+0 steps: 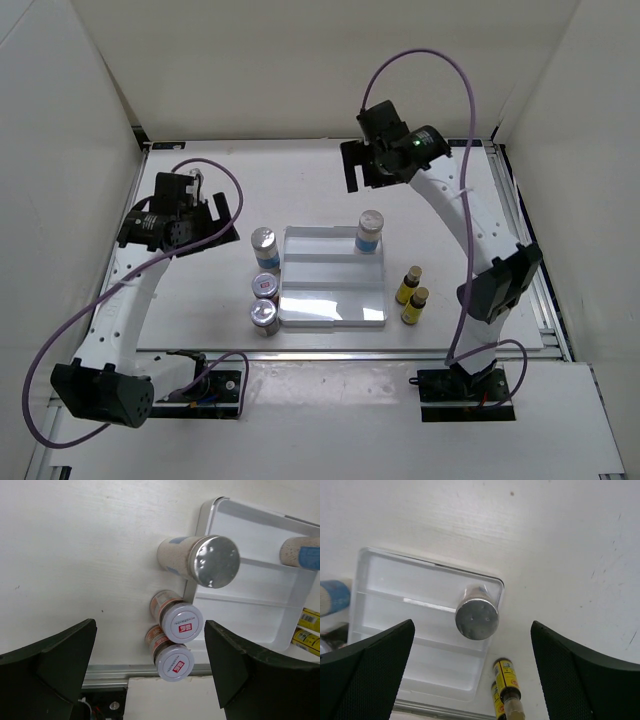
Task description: Organize the condiment bottles
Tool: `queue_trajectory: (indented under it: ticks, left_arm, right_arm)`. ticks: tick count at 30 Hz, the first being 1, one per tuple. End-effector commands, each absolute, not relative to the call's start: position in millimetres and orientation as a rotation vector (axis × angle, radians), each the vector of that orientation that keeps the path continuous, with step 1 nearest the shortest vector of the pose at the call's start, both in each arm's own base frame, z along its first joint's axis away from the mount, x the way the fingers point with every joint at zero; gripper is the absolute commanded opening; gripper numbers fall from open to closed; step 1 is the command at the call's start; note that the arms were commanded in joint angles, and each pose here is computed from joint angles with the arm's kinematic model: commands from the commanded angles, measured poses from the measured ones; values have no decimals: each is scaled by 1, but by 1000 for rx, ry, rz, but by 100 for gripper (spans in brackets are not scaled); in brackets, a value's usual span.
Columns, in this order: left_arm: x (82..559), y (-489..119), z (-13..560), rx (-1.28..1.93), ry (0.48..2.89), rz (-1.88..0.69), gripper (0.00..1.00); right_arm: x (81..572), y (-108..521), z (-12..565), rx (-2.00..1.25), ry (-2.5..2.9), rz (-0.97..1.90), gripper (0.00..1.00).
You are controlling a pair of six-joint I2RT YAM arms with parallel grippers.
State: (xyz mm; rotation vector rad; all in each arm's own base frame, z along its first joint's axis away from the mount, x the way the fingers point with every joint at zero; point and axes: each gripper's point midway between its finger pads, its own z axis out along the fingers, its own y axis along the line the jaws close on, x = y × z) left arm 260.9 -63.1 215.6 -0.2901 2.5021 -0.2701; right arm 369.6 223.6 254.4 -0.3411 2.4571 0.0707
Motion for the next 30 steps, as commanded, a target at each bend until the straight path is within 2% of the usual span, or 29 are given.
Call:
queue_trajectory:
  ticks: [1,14,18,26,30]
  left_arm:
    - [276,-75,249,-225,2368,-308,100]
    - [330,-140,209,19,2468,-283,100]
    - [342,-153,191,26,2500,-249,100]
    - [330,-150,157,-46,2596,-227,100]
    - [321,-147,145,-75,2629,-218,93]
  right_arm:
    - [367,227,286,-355,2388,125,100]
    - [377,214,341,-333,2222,112,100]
    - [372,216,331,-356,2252,124,100]
    - [370,203,326,-381,2248,44,100]
    - [364,194,321,-388,2261,5,100]
